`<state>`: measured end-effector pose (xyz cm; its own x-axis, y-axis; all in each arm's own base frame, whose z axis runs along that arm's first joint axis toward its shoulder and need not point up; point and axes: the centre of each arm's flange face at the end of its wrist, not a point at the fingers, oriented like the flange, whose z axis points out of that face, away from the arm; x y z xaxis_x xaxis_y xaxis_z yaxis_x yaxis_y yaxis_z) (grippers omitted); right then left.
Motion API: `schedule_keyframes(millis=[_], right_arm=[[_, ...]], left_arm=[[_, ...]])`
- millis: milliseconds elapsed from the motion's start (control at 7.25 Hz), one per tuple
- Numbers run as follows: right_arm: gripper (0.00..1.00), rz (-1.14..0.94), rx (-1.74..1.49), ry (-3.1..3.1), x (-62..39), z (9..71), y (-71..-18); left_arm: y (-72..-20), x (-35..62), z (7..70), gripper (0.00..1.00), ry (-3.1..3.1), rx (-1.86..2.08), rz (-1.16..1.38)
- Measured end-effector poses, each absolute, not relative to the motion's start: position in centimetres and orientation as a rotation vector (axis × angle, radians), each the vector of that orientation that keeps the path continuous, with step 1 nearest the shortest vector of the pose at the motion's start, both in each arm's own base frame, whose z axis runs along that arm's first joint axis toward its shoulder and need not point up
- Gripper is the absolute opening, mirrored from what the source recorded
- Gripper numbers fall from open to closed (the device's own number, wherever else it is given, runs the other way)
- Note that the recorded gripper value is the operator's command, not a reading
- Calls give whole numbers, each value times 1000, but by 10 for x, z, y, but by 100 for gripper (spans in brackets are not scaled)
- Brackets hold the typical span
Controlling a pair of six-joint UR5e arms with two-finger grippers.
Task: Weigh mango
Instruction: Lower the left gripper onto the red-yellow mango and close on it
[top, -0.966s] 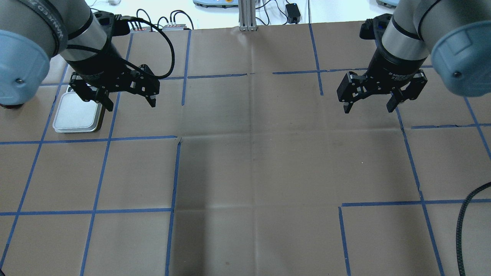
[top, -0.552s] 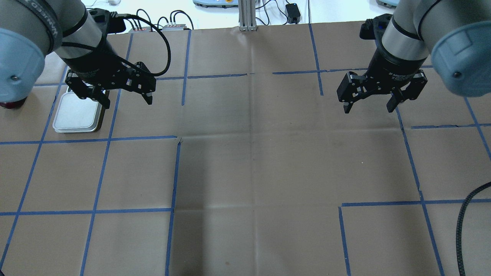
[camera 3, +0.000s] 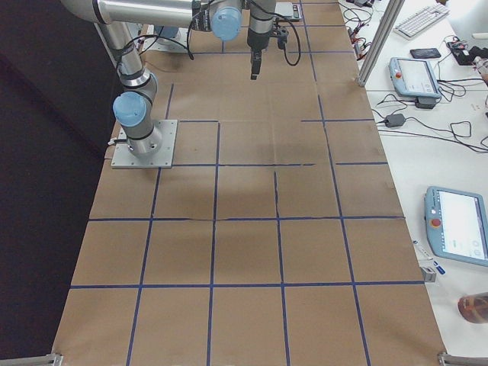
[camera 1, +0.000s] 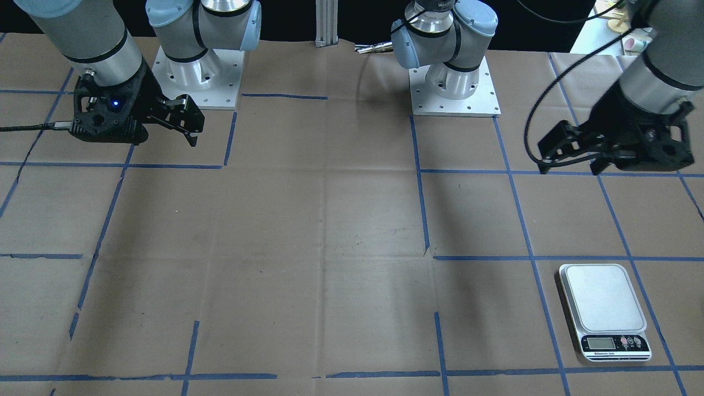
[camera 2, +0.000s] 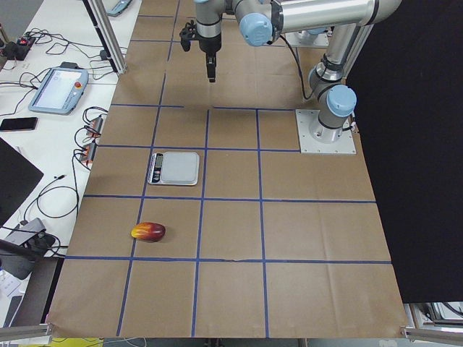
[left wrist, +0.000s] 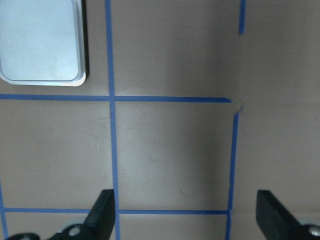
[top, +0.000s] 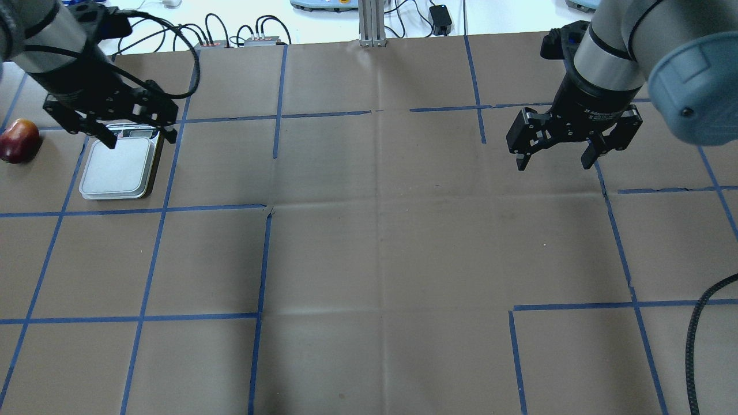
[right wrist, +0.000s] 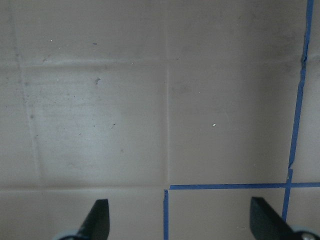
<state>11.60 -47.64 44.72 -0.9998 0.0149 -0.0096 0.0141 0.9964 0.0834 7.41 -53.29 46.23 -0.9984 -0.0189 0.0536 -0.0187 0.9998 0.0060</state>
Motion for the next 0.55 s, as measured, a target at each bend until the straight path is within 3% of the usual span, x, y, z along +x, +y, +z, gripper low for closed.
schedule_keyframes(millis=[552], right_arm=[[100,131,23,3129,116,447,-476]], left_arm=[[-603,322,398,100,-3106,-73,58]])
